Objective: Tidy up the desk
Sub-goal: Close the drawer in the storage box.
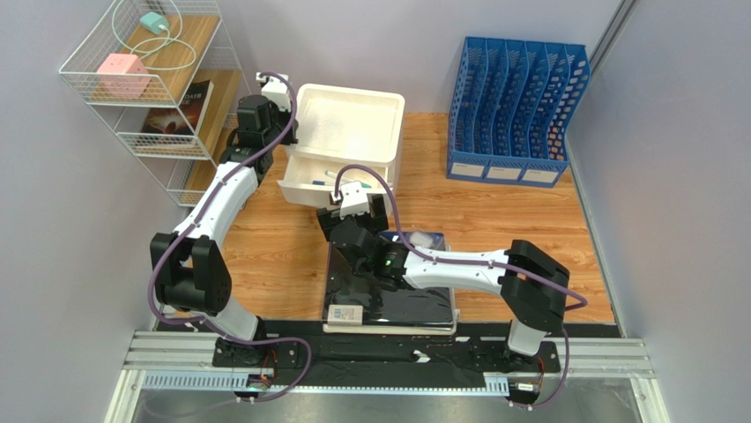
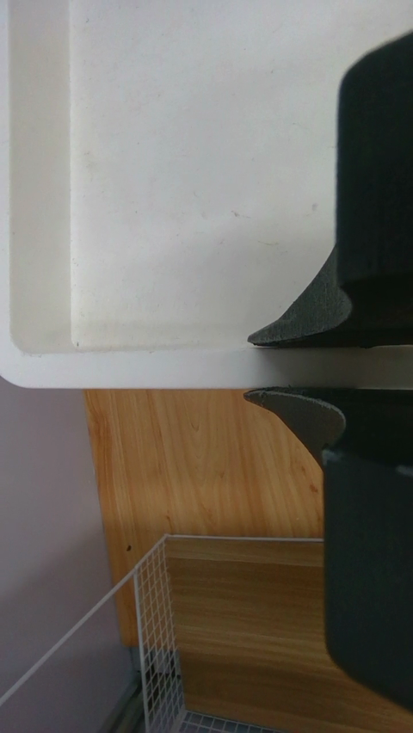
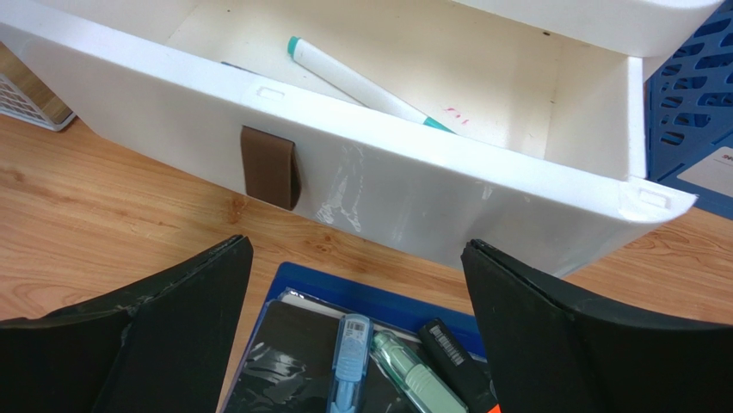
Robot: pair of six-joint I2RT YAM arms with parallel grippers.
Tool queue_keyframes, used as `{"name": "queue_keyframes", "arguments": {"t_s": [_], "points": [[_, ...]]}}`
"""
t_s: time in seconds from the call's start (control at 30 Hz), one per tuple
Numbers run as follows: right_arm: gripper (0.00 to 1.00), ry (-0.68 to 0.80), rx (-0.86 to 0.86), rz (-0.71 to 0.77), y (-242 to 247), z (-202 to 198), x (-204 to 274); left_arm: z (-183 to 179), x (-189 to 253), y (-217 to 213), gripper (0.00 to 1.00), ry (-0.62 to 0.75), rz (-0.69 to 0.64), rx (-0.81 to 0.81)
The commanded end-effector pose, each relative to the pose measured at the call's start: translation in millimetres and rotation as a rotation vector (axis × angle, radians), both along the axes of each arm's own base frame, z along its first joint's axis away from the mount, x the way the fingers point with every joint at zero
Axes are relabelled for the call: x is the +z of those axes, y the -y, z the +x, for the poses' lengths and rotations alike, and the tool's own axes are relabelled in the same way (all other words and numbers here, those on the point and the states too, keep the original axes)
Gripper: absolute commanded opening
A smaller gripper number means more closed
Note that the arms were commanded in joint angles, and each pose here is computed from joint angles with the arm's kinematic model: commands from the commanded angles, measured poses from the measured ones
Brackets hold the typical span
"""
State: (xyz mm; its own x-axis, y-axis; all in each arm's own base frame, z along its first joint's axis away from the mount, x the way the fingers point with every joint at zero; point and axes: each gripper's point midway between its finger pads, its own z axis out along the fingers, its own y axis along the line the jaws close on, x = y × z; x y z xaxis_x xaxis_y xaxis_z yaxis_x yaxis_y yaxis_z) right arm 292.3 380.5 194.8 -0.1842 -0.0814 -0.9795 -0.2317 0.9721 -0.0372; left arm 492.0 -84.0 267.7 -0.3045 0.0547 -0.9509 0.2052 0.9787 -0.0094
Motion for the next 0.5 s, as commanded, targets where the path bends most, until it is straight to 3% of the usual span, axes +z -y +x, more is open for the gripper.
{"name": "queue_keyframes", "arguments": {"t_s": [0.0, 0.47], "points": [[1.0, 0.04, -0.077, 0.098, -4.7, 29.3, 27.6, -19.4, -7.6, 13.6, 0.05, -0.037, -0.003, -0.085], [1.0, 0.034, -0.146, 0.118, -2.2, 73.1, 23.3, -78.2, -17.1, 28.2, 0.1, -0.104, -0.039, -0.186]]}}
